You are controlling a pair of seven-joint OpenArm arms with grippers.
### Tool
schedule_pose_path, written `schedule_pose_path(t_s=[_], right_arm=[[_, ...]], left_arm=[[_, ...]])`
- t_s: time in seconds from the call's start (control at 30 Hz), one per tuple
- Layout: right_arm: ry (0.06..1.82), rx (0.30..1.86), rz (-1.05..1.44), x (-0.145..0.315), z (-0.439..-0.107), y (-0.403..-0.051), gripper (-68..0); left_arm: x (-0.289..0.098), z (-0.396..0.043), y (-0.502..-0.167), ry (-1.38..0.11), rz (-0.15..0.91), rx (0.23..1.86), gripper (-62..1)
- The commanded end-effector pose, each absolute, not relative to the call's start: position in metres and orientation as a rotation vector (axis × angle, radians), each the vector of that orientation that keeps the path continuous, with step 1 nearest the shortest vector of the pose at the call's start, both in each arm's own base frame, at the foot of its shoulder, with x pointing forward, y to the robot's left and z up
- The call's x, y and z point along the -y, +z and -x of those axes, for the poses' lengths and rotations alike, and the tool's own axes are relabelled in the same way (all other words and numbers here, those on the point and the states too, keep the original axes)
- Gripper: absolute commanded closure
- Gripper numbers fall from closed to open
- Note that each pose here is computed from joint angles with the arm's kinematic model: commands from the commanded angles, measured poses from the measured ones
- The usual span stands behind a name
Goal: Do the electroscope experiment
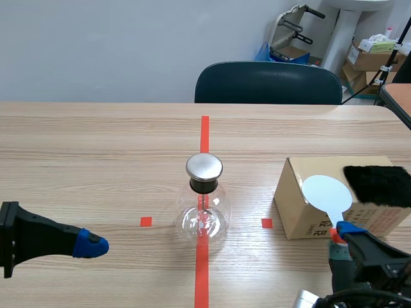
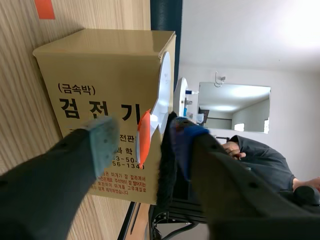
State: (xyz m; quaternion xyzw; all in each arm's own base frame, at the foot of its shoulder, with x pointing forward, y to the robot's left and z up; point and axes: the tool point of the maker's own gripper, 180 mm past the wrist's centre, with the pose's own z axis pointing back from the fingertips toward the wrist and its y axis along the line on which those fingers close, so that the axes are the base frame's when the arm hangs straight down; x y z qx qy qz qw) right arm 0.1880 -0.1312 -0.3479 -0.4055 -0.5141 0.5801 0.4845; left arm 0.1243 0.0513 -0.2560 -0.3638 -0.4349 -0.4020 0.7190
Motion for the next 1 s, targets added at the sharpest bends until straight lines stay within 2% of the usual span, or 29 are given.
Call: schedule_pose_path(t_s=[0.0, 0.1, 0.53, 0.77, 0.97], right_arm=[[1.405, 1.275, 1.027, 0.136, -0.195, -0.337, -10.6], [1.404, 1.275, 1.027, 0.136, -0.195, -0.337, -1.3], [1.404, 1.276, 1.029, 0.136, -0.196, -0.337, -1.3], [1.404, 1.276, 1.029, 0.136, -0.196, -0.337, -1.3], [1.404, 1.276, 1.029, 0.136, -0.196, -0.337, -1.3]], left_arm=[[-0.046, -0.122, -0.251, -0.858, 0.838, 0.975, -52.3], [-0.046, -0.122, -0.251, -0.858, 0.838, 0.975, -52.3], [-0.046, -0.122, -0.25, -0.857, 0.839, 0.979, -52.3], [-0.044, -0.127, -0.236, -0.828, 0.88, 1.053, -52.3], [-0.044, -0.127, -0.235, -0.827, 0.881, 1.055, -52.3]])
